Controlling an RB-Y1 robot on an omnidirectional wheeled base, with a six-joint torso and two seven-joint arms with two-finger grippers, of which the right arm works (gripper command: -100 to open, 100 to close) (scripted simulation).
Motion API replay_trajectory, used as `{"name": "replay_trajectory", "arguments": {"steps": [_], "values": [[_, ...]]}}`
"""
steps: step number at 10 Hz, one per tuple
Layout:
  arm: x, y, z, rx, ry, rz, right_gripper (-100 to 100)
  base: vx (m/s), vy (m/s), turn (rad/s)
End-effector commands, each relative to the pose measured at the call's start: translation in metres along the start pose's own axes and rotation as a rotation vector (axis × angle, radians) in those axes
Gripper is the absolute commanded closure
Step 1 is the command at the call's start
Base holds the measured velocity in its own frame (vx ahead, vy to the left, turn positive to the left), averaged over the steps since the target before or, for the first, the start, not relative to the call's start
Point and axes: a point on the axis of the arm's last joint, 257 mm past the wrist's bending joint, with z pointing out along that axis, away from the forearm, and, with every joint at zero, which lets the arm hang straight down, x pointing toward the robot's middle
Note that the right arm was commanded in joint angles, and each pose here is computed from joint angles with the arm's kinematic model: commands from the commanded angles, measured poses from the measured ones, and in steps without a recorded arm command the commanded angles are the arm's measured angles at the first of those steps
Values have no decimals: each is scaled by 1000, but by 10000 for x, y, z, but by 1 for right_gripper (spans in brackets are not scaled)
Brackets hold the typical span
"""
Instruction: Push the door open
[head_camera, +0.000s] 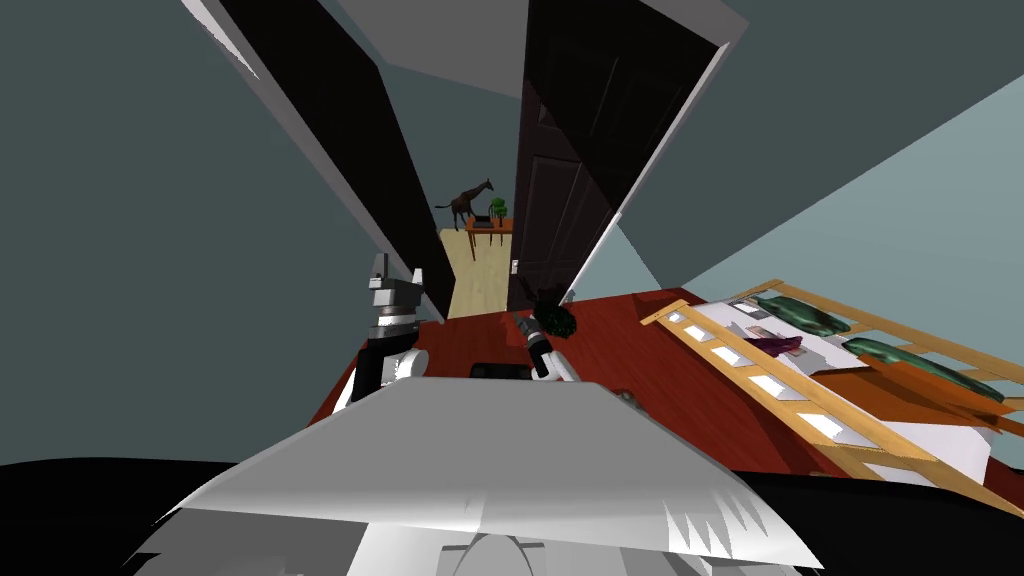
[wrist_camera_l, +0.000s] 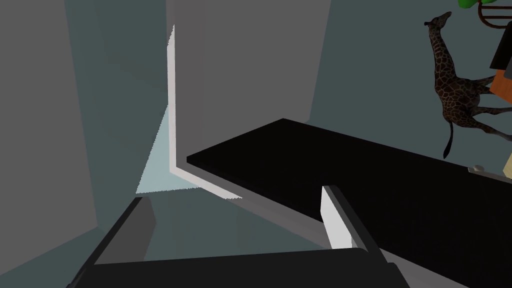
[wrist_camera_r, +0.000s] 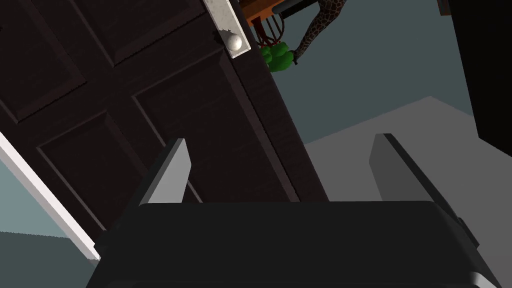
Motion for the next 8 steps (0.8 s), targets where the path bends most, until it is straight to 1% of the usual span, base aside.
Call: {"name": "replay_trajectory", "arguments": {"steps": [1, 5, 8], "values": [[147, -32, 8, 22, 29, -66, -100, 91, 25, 25], [451, -190, 2, 71, 91, -233, -100, 106, 23, 28], [636, -325, -19, 105, 127, -363, -100, 104, 23, 29]]}}
